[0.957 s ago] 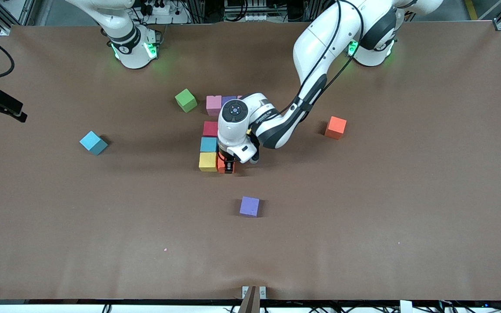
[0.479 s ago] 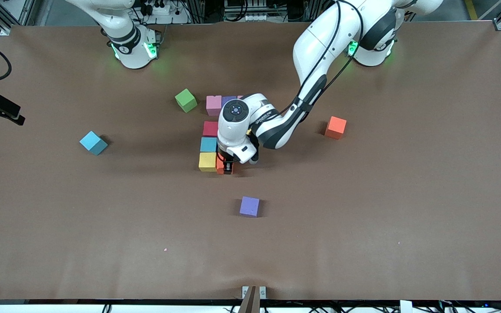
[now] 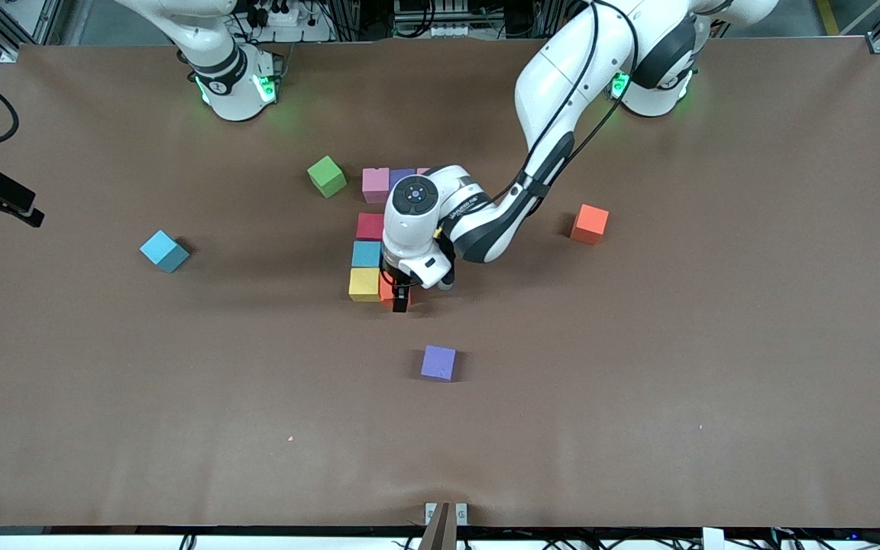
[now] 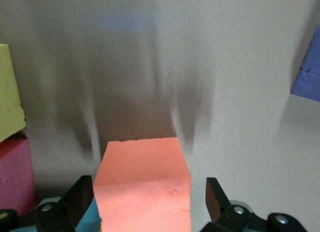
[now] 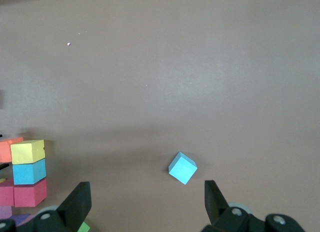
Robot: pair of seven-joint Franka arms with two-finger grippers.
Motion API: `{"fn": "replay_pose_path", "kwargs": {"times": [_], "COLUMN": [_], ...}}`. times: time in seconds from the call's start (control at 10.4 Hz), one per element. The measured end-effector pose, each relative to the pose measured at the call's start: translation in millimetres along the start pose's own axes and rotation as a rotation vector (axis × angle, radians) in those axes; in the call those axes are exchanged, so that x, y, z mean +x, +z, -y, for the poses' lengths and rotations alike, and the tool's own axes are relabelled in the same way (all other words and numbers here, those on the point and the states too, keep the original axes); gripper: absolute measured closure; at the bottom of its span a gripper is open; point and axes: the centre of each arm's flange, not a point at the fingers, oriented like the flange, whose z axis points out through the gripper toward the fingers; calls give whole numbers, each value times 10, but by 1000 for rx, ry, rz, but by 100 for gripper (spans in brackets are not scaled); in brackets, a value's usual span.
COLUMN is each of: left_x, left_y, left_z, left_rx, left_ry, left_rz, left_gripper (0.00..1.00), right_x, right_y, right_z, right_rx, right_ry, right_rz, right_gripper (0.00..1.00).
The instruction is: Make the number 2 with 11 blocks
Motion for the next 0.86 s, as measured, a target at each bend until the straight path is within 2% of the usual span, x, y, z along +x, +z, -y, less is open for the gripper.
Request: {"fn": "replay_pose_path", "kwargs": {"times": [0.29,0.67,0.86], "left_x": [-64,-66,165], "left_y": [-192,-624,-638], "left_z": [-53,-89,-139], "left_rx": [-7,33,69], "left_ry": [3,69,93], "left_rz": [1,-75,-129], "left_gripper": [0,0,0], "right_x": [19,22,28], "right_y": [-170,-172,-158], "right_z": [0,-34,-76], "right_rx": [0,0,-1], "right_ry": [0,6,13], "right_rz": [-37,-38,-35], "right_gripper": [0,0,0]}}
